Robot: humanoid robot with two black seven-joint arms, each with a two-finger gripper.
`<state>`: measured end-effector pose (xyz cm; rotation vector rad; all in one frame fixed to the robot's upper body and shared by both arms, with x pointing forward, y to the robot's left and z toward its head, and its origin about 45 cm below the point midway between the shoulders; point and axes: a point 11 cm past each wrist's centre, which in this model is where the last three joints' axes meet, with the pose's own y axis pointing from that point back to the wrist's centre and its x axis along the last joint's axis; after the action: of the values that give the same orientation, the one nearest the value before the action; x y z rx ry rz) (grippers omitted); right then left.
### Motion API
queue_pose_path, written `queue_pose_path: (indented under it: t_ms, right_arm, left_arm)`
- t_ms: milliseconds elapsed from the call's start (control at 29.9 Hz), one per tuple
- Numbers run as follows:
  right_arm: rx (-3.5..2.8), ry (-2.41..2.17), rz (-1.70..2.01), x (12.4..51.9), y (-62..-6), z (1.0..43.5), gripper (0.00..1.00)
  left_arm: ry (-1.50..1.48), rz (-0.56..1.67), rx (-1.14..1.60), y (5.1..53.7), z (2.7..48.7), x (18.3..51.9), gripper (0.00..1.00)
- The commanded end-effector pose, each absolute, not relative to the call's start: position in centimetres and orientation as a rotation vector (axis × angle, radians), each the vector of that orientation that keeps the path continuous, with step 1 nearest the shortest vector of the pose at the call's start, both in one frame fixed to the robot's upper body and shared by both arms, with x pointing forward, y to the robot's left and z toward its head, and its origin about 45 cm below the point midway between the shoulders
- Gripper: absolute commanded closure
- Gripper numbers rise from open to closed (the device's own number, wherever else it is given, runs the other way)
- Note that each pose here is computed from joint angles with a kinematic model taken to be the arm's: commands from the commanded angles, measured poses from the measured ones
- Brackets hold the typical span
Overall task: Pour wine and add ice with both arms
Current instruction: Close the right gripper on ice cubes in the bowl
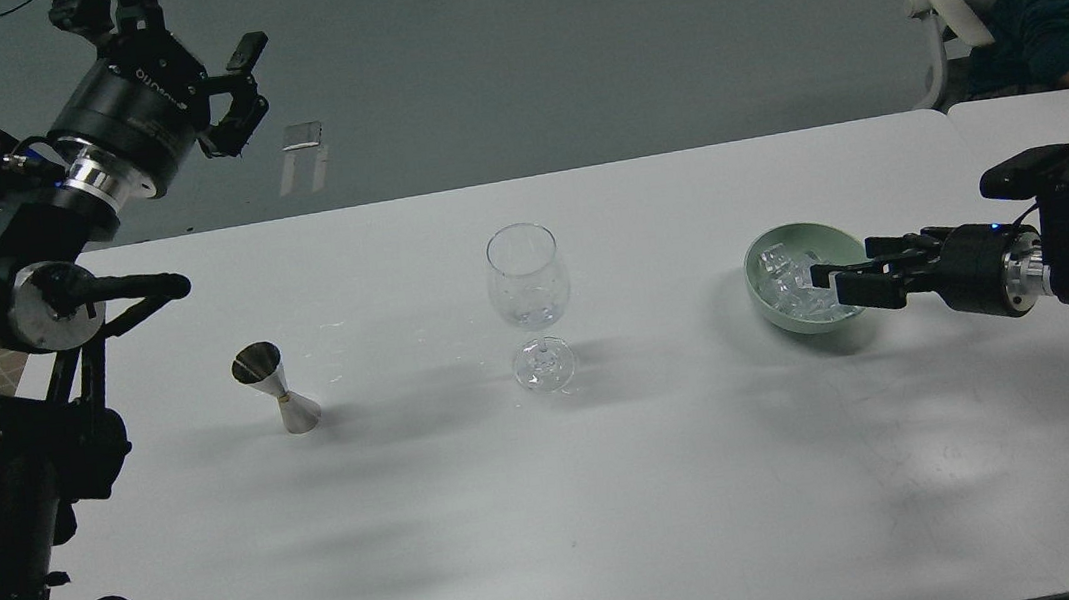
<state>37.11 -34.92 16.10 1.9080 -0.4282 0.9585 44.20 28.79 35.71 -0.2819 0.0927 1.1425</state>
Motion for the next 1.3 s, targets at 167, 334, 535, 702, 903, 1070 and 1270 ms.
queue_pose_path:
  t_ms: [167, 334, 535, 702, 903, 1070, 1270]
  right_arm:
    - [1.913, -0.426, 0.961, 37.2, -34.5, 16.0, 0.46]
    - [1.912, -0.426, 0.956, 37.1, -34.6, 15.9, 0.48]
    - [1.891, -0.439, 0.946, 37.7, -34.6, 15.3, 0.47]
    - [1.896, -0.441, 0.946, 38.2, -33.7, 14.7, 0.47]
    - [1.902, -0.436, 0.943, 38.0, -33.6, 14.5, 0.47]
    - [1.902, -0.435, 0.940, 37.9, -33.6, 14.4, 0.47]
    - [1.905, -0.433, 0.937, 37.8, -33.6, 14.3, 0.47]
  left_arm:
    - [0.084, 1.135, -0.288, 28.6, 36.0, 44.0, 0.02]
    - [0.087, 1.137, -0.288, 28.7, 35.9, 43.9, 0.02]
    - [0.078, 1.128, -0.291, 28.5, 36.1, 43.7, 0.02]
    - [0.070, 1.122, -0.295, 28.3, 36.4, 43.5, 0.02]
    - [0.067, 1.124, -0.294, 28.4, 36.4, 43.5, 0.02]
    - [0.072, 1.124, -0.296, 28.4, 36.3, 43.4, 0.02]
    - [0.070, 1.123, -0.296, 28.4, 36.3, 43.4, 0.02]
